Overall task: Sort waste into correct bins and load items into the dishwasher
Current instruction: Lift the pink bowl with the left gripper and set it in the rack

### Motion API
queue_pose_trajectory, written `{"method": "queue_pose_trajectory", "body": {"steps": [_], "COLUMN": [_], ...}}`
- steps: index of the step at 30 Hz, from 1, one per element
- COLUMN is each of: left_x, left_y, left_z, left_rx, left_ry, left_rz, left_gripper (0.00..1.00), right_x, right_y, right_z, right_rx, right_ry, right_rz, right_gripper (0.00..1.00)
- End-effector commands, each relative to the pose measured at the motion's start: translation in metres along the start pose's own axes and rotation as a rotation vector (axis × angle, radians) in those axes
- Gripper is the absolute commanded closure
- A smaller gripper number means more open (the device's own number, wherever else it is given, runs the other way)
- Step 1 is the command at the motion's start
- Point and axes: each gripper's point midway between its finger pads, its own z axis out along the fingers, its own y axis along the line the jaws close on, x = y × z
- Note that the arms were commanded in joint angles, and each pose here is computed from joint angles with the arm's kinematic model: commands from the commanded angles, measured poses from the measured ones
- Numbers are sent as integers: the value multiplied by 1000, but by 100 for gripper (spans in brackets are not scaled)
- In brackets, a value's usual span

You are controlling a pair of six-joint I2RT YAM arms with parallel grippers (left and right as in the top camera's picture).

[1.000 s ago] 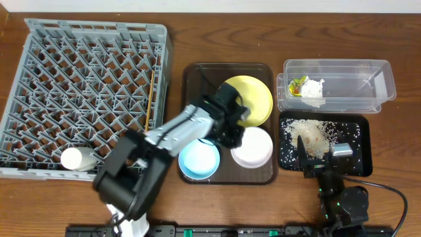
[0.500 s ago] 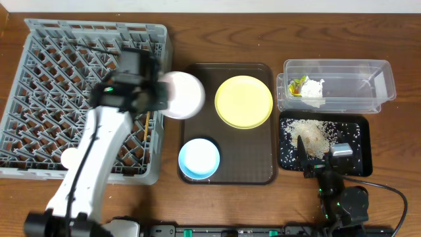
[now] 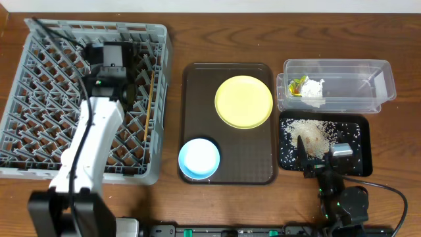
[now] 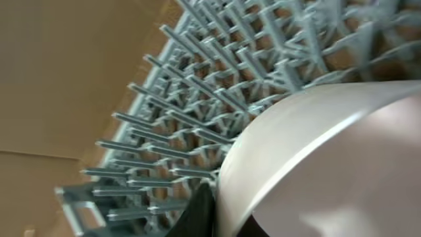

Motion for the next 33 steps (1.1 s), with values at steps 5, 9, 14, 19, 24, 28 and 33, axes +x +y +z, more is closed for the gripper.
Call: {"method": "queue_pose_trajectory", "body": {"steps": [5,9,14,19,24,28,33], "left_x": [4,6,-4,-7,-1,10,14], "left_y": [-1,-14,-16,-21,-19,-20,-31], "left_z": [21,20,-1,-15,-15,-11,-16], "left_rx": [-141,-153,-270,-316,-347,-349,-332], "left_ry": [31,25,-51,-97,-95,-85,-102], "left_rz": [114,159,215,250,267,263,282], "left_gripper": [92,92,92,92,92,92,92], "right_x": [1,1,1,1,1,1,1], "right_y": [-2,-2,-2,-2,-2,-2,-2], "right_z": [0,0,0,0,0,0,0], "right_rx": [10,10,10,10,10,10,10], "right_ry": [2,2,2,2,2,2,2], "right_rz": [-10,-10,-10,-10,-10,-10,-10], "right_gripper": [1,1,1,1,1,1,1]}}
